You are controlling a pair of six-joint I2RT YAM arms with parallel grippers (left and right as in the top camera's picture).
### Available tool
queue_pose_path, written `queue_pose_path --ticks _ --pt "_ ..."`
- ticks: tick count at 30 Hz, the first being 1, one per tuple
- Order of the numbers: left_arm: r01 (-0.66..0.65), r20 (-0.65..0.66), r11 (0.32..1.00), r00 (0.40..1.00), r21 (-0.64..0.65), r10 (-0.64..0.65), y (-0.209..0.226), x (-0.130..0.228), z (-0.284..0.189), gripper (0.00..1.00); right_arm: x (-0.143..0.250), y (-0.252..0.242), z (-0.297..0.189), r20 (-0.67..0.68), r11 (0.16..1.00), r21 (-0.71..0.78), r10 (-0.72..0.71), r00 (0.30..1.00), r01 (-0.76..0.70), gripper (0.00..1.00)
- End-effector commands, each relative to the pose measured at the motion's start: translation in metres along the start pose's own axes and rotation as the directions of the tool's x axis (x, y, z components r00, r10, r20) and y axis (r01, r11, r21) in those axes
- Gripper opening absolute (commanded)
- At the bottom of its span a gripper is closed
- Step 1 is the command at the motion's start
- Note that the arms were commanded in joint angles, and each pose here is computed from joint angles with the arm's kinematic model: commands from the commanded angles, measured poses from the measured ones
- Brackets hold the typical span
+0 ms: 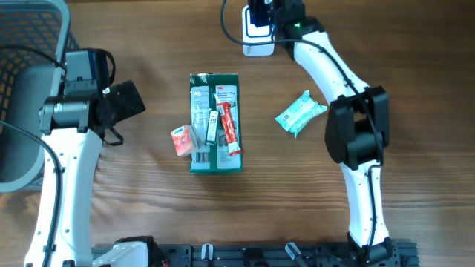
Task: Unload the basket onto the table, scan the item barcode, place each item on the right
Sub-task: 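Carry the jar to the white scanner and hold its label there, then move the jar to the right table edge and release it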
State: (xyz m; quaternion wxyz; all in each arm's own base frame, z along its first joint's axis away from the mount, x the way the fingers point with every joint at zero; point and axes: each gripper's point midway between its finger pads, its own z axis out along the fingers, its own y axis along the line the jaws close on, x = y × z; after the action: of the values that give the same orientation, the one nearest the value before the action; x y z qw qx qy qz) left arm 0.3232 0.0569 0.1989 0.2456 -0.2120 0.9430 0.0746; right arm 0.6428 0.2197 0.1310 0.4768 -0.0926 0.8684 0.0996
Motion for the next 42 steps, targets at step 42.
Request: queue_pose_path --ticks 42 --pt "0.019 0.033 1.000 0.999 -0.007 -0.019 0.004 -0.008 -0.007 1.00 0.179 -0.267 -0.259 -0.512 0.693 0.590 0.718 0.471 -0.414 0.04"
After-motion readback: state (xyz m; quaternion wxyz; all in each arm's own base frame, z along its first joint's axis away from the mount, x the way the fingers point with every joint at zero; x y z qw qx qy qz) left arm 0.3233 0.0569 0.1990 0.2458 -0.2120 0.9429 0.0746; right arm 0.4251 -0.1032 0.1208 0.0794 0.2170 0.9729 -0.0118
